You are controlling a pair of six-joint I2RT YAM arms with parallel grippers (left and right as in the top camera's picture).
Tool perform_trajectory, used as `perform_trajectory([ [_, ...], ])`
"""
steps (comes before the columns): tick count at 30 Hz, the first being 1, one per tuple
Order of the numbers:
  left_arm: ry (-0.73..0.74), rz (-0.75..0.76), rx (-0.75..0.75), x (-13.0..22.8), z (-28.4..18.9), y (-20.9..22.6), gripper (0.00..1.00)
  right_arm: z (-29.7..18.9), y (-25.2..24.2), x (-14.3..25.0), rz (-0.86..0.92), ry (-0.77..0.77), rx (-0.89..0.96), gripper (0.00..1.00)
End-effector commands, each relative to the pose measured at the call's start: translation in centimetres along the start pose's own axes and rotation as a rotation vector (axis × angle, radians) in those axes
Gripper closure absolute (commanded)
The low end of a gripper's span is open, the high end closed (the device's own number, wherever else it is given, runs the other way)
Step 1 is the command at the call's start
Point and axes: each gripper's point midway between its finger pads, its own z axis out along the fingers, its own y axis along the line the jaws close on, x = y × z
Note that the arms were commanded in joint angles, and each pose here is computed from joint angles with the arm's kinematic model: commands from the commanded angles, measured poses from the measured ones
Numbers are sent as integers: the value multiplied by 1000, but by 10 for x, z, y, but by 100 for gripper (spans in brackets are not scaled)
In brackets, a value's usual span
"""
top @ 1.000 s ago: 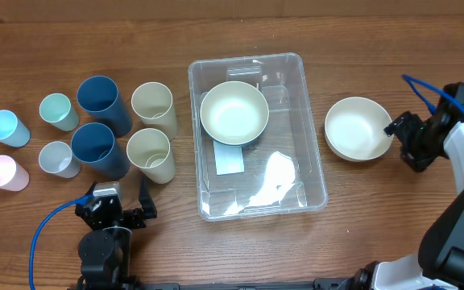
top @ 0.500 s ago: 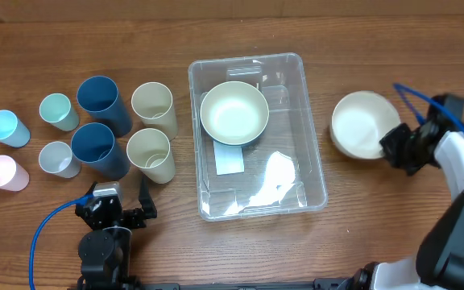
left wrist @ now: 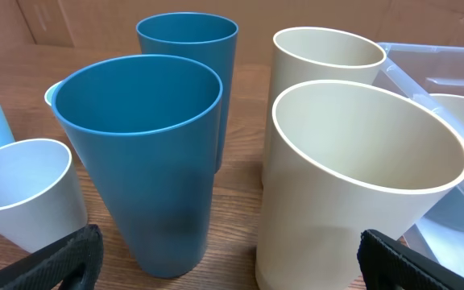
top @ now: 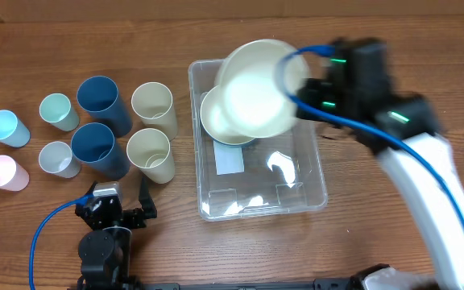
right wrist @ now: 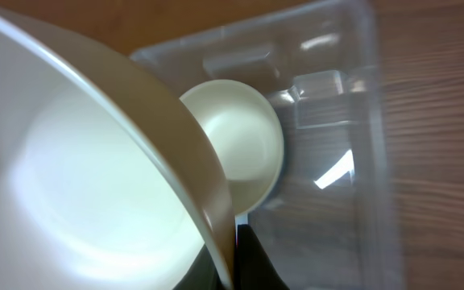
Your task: Pack container
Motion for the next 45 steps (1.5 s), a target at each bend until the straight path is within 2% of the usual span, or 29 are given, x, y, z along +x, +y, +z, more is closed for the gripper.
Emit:
perform_trajectory([
  [1,-8,10,16,0,0,-3,0,79,-3,17,-38,109,80,96],
  [4,-8,11,16,0,0,-3,0,132,-15,29,-31,179,112,96],
  [7,-8,11,16,0,0,-3,0,149,-17,27,-32,169,109,96],
  [8,-8,11,16,0,0,-3,0,149,-15,24,-33,158,102,89],
  [9,-8,10,16,0,0,-3,0,146,-13,21,-34,150,98,67],
  [10,-8,11,16,0,0,-3,0,138,-9,16,-35,142,94,61],
  [13,-8,10,16,0,0,-3,0,96,6,-8,-40,78,77,58],
  [14,-8,11,16,0,0,-3,0,74,10,-21,-41,34,76,53],
  [15,-8,11,16,0,0,-3,0,46,11,-35,-34,-23,82,37],
  [16,-8,11,16,0,0,-3,0,25,8,-44,-6,-65,92,29],
  [18,-8,11,16,0,0,-3,0,-22,-11,-63,80,-168,132,17],
  [22,-8,11,16,0,0,-3,0,-95,-90,-77,283,-288,239,5],
  [25,-8,11,16,0,0,-3,0,-125,-162,-68,456,-292,359,0],
  [28,-8,11,16,0,0,-3,0,-138,-219,-58,606,-278,432,0],
  [32,-8,10,16,0,0,-3,0,-146,-273,-45,755,-256,492,0],
  [35,-8,10,16,0,0,-3,0,-143,-288,-38,795,-228,513,0],
  [40,8,-4,115,2,-1,-20,0,-141,-289,-37,798,-219,515,0],
  [42,21,-85,126,3,-2,-22,0,-141,-289,-37,797,-220,515,0],
  [45,-27,-171,181,-31,-18,-31,0,-141,-289,-37,797,-219,515,0],
])
